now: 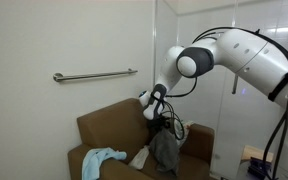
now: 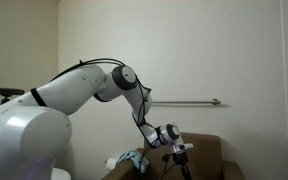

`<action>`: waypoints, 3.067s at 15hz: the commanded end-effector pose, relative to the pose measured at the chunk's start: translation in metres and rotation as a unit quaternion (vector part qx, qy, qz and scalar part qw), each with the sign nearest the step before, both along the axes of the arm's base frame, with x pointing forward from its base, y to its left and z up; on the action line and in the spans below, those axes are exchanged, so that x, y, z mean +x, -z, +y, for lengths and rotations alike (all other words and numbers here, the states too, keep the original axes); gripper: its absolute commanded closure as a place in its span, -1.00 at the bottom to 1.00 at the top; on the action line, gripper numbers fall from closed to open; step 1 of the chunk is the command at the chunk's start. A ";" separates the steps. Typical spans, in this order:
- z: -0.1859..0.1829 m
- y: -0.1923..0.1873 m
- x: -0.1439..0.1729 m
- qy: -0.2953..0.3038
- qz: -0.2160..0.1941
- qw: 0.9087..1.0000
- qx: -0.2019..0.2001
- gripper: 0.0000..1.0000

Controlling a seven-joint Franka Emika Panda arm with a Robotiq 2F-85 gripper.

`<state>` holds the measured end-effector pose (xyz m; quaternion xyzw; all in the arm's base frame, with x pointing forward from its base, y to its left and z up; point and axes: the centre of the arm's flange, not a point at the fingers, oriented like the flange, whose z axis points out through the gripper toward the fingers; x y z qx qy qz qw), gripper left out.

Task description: Pick up all the clothes and place them on the sofa arm

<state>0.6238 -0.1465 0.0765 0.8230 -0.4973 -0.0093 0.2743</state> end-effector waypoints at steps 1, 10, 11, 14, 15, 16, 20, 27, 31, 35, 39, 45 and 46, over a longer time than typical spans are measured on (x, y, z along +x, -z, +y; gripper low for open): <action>0.023 -0.058 -0.008 -0.029 -0.084 0.996 -0.011 1.00; -0.018 -0.256 0.043 0.065 -0.229 0.971 0.026 1.00; -0.037 -0.270 0.044 0.089 -0.232 0.968 0.033 1.00; -0.097 -0.288 0.048 0.170 -0.249 0.951 0.067 1.00; -0.109 -0.287 0.046 0.195 -0.260 0.942 0.077 1.00; -0.115 -0.282 0.041 0.205 -0.269 0.938 0.071 1.00; -0.121 -0.281 0.030 0.196 -0.258 0.944 0.061 0.99; -0.159 -0.323 0.037 0.277 -0.312 0.903 0.100 1.00; -0.195 -0.328 0.035 0.327 -0.317 0.883 0.118 1.00; -0.223 -0.306 0.038 0.374 -0.295 0.871 0.125 1.00; -0.258 -0.282 0.033 0.433 -0.272 0.850 0.129 1.00; -0.324 -0.274 0.005 0.498 -0.253 0.820 0.126 1.00; -0.329 -0.273 0.001 0.502 -0.250 0.819 0.124 1.00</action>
